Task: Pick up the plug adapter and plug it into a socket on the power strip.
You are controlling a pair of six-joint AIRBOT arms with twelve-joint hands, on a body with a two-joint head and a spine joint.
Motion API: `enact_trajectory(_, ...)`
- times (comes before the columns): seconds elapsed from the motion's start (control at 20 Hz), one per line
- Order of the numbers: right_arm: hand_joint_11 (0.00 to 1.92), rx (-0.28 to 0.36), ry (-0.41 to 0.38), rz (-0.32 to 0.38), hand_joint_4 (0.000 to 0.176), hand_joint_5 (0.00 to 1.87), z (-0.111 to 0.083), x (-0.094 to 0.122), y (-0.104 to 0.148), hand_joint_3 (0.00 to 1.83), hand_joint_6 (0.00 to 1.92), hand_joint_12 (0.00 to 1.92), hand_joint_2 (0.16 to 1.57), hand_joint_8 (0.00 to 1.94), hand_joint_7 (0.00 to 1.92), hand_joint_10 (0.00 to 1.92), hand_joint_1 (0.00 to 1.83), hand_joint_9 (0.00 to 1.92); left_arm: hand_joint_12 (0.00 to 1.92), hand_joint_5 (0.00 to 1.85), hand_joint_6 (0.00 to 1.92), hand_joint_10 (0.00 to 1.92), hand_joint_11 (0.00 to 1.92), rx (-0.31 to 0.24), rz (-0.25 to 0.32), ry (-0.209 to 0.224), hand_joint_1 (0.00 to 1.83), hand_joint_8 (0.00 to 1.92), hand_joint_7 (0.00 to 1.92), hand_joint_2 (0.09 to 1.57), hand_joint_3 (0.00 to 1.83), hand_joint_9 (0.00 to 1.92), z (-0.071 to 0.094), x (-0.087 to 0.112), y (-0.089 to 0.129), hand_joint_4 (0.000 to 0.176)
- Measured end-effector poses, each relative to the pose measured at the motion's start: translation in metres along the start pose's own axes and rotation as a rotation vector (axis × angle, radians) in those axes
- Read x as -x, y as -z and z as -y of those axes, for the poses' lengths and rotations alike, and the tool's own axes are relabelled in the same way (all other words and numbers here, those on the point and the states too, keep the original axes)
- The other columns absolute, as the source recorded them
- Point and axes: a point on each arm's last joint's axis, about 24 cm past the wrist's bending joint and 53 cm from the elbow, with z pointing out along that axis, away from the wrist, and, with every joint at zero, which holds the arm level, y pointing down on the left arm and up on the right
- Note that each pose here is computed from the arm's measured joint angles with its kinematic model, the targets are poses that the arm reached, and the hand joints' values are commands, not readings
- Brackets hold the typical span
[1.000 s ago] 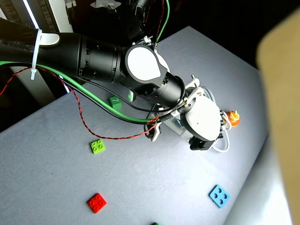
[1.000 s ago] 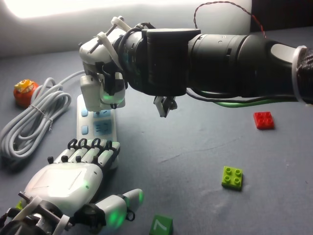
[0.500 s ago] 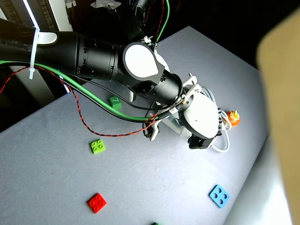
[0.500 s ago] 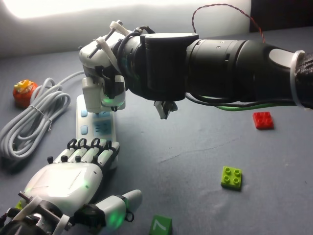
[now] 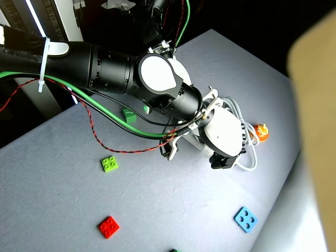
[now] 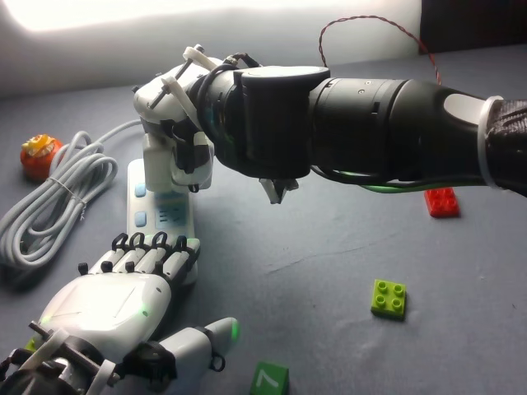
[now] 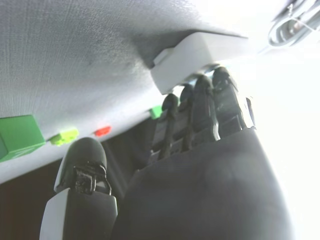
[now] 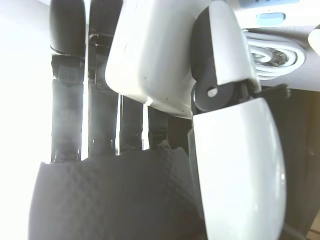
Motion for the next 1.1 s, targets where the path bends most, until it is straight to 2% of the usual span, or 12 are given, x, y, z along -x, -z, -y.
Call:
enact_trajectory(0.35, 0.88, 0.001, 0.0, 0.005, 0.0, 0.91, -0.0019, 0.0032, 0.0006, 0.0, 1.12, 0.88, 1.11, 0.8, 1.09, 0.0, 1.23, 1.26, 0.0, 0.08, 0.0, 0.0, 0.0, -0.001, 0.0, 0.0, 0.01, 0.0, 0.03, 1.29, 0.0, 0.0, 0.0004, -0.0001, 0.0001, 0.0)
enact_trajectory(0.55, 0.92, -0.001, -0.002, 0.005, 0.0, 0.91, -0.0017, 0.0038, 0.0007, 0.0, 1.12, 0.87, 1.11, 0.74, 1.12, 0.0, 1.23, 1.27, 0.0, 0.07, 0.0, 0.0, 0.01, 0.0, 0.0, 0.001, 0.0, 0.0, 0.03, 1.29, 0.0, 0.01, 0.0003, -0.0001, 0.0001, 0.0)
enact_trajectory(0.6, 0.92, -0.001, -0.001, 0.005, 0.0, 0.92, -0.0017, 0.0038, 0.0007, 0.0, 1.11, 0.88, 1.1, 0.74, 1.12, 0.01, 1.23, 1.28, 0.0, 0.08, 0.0, 0.0, 0.0, 0.0, 0.0, 0.0, 0.05, 0.0, 0.03, 1.29, 0.0, 0.0, 0.0002, 0.0, 0.0001, 0.0)
enact_trajectory(1.1, 0.91, 0.005, 0.0, 0.004, 0.0, 0.92, -0.0018, 0.0043, 0.001, 0.0, 1.12, 0.91, 1.11, 0.76, 1.1, 0.01, 1.23, 1.27, 0.0, 0.06, 0.0, 0.0, 0.0, 0.004, -0.001, 0.006, 0.02, 0.0, 0.01, 1.29, 0.0, 0.0, 0.0, 0.0004, -0.0005, 0.0)
